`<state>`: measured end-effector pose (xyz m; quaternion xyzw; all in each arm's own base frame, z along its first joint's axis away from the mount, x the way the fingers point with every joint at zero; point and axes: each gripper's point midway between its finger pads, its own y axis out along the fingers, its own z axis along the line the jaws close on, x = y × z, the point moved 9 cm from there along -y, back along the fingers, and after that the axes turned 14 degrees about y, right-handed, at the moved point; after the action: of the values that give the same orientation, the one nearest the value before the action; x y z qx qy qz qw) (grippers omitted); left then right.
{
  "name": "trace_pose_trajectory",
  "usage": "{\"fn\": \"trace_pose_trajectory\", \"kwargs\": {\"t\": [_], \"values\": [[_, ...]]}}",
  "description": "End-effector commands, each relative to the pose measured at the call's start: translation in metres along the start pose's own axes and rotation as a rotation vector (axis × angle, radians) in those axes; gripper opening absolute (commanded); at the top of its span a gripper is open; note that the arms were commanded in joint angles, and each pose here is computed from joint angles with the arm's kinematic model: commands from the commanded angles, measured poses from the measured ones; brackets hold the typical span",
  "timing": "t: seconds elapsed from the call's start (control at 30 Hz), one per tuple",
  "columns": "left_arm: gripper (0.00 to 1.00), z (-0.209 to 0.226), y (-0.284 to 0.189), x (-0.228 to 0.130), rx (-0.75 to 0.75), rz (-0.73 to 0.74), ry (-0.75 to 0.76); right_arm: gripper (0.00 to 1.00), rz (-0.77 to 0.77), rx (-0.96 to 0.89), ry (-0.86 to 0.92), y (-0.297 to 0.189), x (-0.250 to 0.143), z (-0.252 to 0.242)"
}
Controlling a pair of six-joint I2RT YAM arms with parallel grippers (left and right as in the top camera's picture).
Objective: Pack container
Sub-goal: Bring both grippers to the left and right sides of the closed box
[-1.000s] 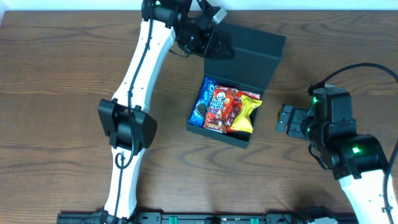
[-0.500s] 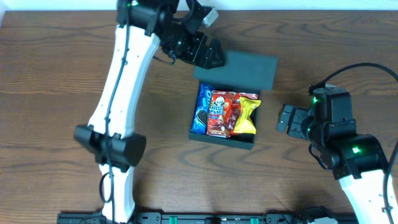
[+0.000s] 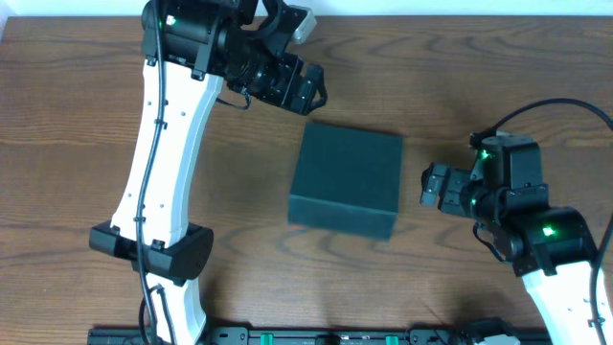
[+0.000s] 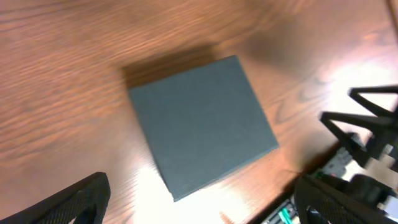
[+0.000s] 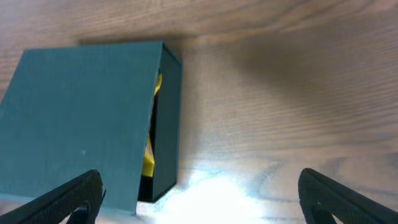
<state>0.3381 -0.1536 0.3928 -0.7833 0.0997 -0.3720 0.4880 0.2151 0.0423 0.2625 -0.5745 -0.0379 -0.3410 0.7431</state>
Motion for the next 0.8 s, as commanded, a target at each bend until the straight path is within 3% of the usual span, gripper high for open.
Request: {"fn": "trace_pose_trajectory", "kwargs": {"t": [0.0,0.27,0.53,0.77], "values": [[0.96,-0.002,-0.019,-0.015,0.118,0.053,-0.077,0.99,0.023,0.041,0.005,-0.004,-0.001,0.006],[0.95,0.004,-0.038,-0.027,0.311,0.058,-0.153,0.99,0.101,0.152,0.001,0.002,-0.004,0.019],[0.95,0.018,-0.037,-0.064,0.524,0.209,-0.293,0.99,0.242,0.16,-0.147,0.038,-0.021,0.049],[0.95,0.051,-0.039,-0.096,0.604,0.229,-0.433,0.99,0.177,0.085,-0.253,0.036,-0.022,0.074]]}}
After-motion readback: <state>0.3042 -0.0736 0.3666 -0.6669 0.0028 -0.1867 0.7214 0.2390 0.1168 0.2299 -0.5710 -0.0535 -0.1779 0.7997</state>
